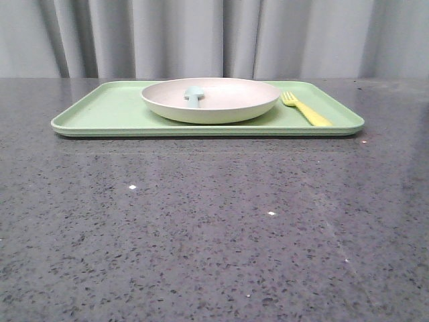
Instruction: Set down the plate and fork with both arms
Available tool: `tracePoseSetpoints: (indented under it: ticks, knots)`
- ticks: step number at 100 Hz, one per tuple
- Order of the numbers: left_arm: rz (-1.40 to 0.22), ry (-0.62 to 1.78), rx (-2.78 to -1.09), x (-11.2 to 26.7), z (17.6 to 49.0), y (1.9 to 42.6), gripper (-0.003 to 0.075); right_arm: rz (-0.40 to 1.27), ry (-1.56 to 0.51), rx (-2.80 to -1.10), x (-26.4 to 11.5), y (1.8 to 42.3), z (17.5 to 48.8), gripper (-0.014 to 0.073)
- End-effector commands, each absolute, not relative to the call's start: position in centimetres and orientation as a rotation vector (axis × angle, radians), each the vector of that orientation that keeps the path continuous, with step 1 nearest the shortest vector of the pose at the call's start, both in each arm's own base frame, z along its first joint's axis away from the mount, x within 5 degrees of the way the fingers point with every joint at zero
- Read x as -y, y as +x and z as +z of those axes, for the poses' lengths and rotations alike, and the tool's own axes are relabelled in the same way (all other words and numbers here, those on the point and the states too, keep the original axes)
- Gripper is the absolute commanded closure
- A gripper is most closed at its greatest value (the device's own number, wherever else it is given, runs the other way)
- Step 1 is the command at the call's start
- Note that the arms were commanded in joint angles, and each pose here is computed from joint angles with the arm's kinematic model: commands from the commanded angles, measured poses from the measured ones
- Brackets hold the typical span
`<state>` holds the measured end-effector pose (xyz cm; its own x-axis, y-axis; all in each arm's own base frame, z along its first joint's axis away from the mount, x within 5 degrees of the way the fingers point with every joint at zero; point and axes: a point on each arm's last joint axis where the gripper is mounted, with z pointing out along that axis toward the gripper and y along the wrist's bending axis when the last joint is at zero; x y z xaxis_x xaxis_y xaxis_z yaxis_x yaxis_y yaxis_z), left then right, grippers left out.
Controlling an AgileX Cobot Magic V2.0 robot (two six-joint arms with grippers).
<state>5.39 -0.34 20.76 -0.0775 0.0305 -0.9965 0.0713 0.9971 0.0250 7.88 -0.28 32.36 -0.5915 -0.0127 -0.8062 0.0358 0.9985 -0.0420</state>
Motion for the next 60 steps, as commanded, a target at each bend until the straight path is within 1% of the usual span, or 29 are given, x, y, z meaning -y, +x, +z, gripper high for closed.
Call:
tracePoseSetpoints:
  ticks: [1, 18, 29, 60]
  knots:
    - [-0.035, 0.054, -1.483, 0.3, 22.5, 5.0, 0.0741, -0.087, 0.004, -2.125, 0.4, 8.1, 33.5, 0.0715]
    - [-0.023, 0.042, -1.434, 0.2, 22.0, 5.2, 0.0741, -0.087, 0.004, -2.125, 0.4, 8.1, 33.5, 0.0715]
    - [-0.028, 0.039, -1.43, 0.2, 21.4, 5.3, 0.0741, -0.087, 0.004, -2.125, 0.4, 8.1, 33.5, 0.0715]
    - [-0.048, 0.021, -1.434, 0.2, 21.4, 5.3, 0.0741, -0.087, 0.004, -2.125, 0.4, 8.1, 33.5, 0.0715]
